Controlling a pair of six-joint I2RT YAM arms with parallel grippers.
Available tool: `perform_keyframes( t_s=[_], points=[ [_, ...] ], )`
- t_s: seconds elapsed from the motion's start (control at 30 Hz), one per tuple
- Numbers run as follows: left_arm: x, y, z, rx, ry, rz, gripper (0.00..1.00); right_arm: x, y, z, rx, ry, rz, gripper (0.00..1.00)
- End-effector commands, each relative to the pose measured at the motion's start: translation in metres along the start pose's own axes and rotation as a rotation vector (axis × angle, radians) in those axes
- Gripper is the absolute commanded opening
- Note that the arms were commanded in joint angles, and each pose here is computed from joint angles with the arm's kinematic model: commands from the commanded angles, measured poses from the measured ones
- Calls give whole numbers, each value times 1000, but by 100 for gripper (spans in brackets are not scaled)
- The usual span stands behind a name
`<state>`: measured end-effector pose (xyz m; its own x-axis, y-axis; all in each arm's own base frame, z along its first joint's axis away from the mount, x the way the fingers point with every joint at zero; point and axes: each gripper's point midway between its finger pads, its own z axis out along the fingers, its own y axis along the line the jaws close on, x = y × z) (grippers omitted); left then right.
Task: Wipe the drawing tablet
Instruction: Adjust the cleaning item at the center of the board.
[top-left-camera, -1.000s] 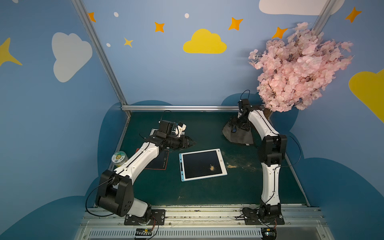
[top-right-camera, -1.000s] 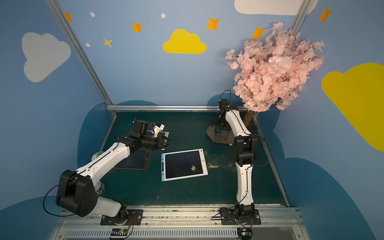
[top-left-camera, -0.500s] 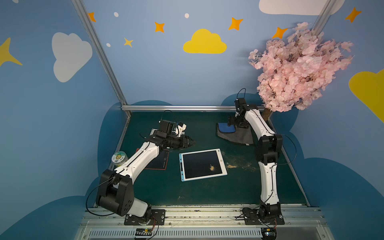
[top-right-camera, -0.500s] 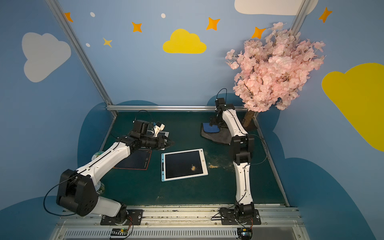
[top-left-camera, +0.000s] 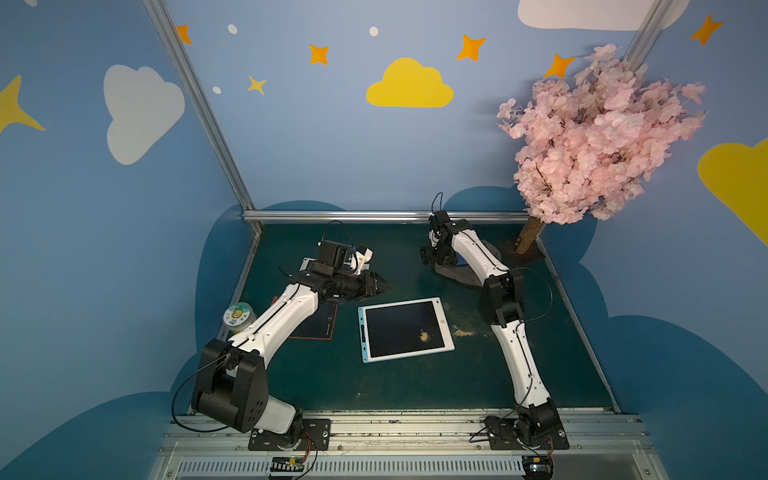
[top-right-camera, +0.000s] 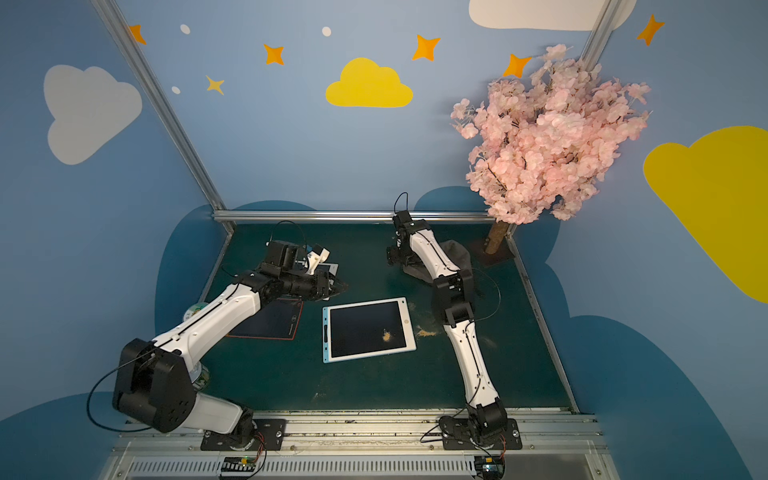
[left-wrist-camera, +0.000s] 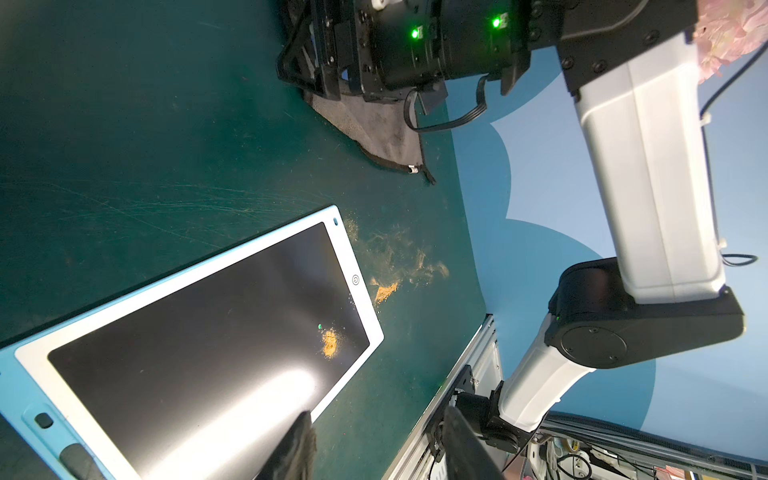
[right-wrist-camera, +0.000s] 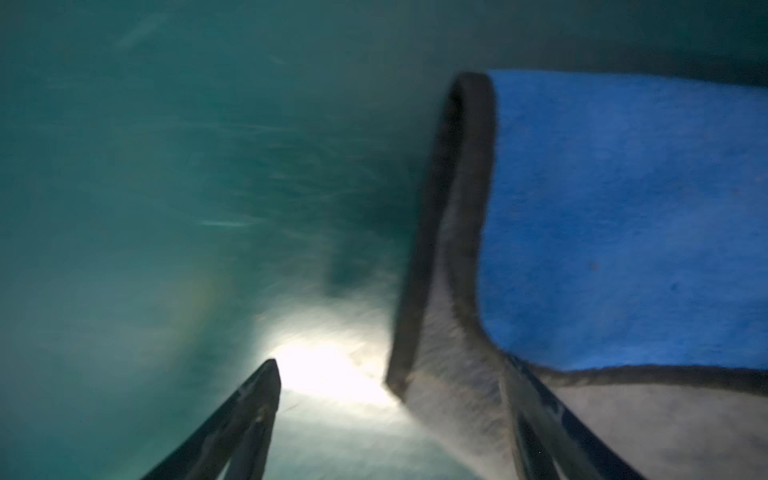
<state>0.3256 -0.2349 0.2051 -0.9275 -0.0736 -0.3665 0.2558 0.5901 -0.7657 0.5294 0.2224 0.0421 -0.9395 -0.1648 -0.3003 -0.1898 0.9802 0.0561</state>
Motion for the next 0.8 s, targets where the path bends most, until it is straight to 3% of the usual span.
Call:
perform_keyframes(
  t_s=[0.0, 0.2, 0.3, 0.5, 0.67, 0.77],
  points=[
    [-1, -8, -8, 15, -11, 23, 50, -12, -20, -5, 137, -52, -51, 84],
    [-1, -8, -8, 15, -12, 23, 50, -8, -29, 12, 200, -34, -94, 83],
    [-1, -9, -8, 13, -12, 22, 50, -1, -31, 24, 198, -5, -92, 76],
    [0, -7, -8, 8, -7, 23, 50, 8, -27, 35, 125, 35, -52, 51],
    [2, -3, -6, 5, -1, 20, 50, 7, -12, 27, 19, 36, 1, 0],
    [3, 2, -4, -12, 11, 7, 50, 3, 14, 14, -122, 21, 37, 0]
  ],
)
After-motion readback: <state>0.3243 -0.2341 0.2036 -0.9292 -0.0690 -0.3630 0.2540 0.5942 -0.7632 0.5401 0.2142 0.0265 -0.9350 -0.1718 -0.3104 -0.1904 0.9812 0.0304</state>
